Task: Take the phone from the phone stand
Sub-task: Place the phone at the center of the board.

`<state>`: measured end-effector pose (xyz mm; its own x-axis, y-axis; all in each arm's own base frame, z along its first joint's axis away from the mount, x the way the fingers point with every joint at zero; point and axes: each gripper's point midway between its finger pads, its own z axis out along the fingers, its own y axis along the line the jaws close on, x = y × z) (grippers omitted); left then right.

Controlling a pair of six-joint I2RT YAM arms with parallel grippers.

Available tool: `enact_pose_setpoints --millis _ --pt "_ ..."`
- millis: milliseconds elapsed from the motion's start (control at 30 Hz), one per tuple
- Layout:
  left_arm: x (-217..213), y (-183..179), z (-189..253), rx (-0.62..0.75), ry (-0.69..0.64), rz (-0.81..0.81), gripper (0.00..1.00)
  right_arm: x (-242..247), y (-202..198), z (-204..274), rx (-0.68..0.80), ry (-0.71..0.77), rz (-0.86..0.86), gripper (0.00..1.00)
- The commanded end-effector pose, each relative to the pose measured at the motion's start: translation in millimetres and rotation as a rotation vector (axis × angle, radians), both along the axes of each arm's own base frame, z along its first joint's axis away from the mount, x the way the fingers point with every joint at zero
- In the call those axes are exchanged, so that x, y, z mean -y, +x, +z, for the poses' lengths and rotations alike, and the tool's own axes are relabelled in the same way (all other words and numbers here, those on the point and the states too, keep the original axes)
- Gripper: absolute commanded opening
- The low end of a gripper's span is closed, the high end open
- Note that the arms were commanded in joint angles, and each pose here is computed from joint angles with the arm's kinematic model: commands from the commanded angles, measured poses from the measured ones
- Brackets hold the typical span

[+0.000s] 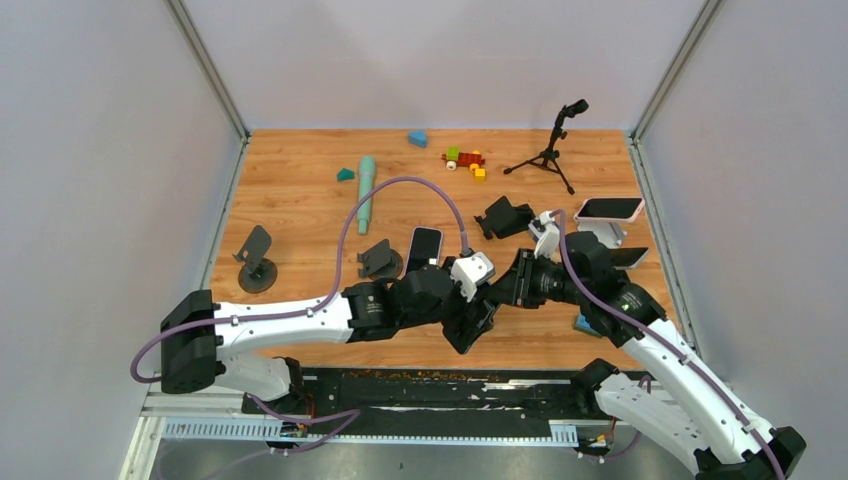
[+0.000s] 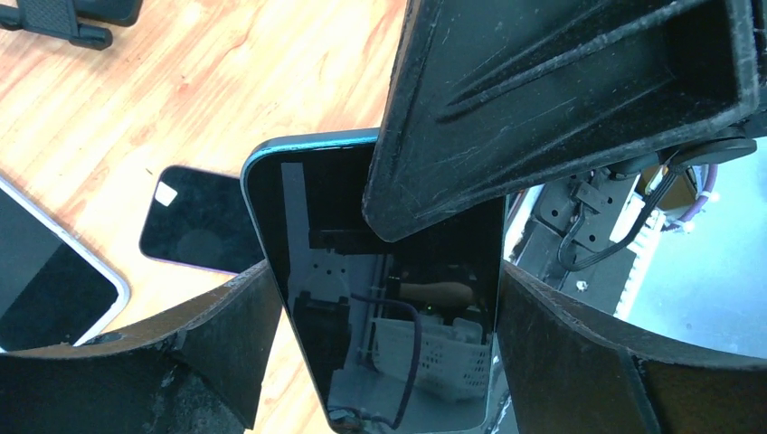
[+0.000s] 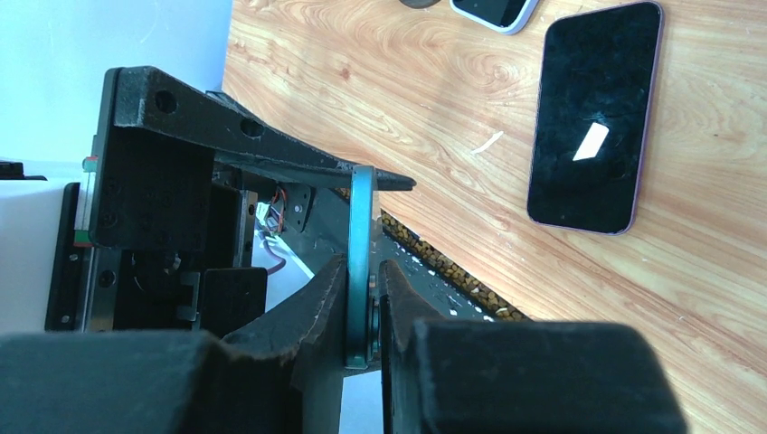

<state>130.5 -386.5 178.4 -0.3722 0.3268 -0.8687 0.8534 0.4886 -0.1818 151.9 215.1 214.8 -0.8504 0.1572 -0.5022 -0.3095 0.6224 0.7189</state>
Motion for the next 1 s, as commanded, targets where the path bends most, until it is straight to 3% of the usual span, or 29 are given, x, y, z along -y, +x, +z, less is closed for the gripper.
enact_pose_setpoints --millis 0,300,533,600,700,800,967 --pt "9 -3 -1 -0.026 -0.042 0.002 0.88 -6 1 23 0.048 0.084 -0.001 0.0" --pt "9 -2 -6 -0.054 -0.033 0.027 0.65 -2 0 21 0.054 0.089 -0.024 0.0" --pt "7 -1 -7 -0.065 -0.017 0.042 0.28 -1 0 15 0.049 0.079 -0.026 0.05" --pt "7 -1 -8 -0.068 -0.014 0.047 0.19 -1 -1 13 0.046 0.075 -0.025 0.11" --pt "4 0 -10 -0.069 -0.002 0.056 0.07 0 -1 9 0.037 0.07 -0.033 0.33" --pt "1 2 -12 -0.064 0.011 0.07 0.02 3 0 4 0.036 0.062 -0.049 0.52" --pt "-5 3 -15 -0.06 0.027 0.086 0.0 8 2 -2 0.035 0.04 -0.079 0.59"
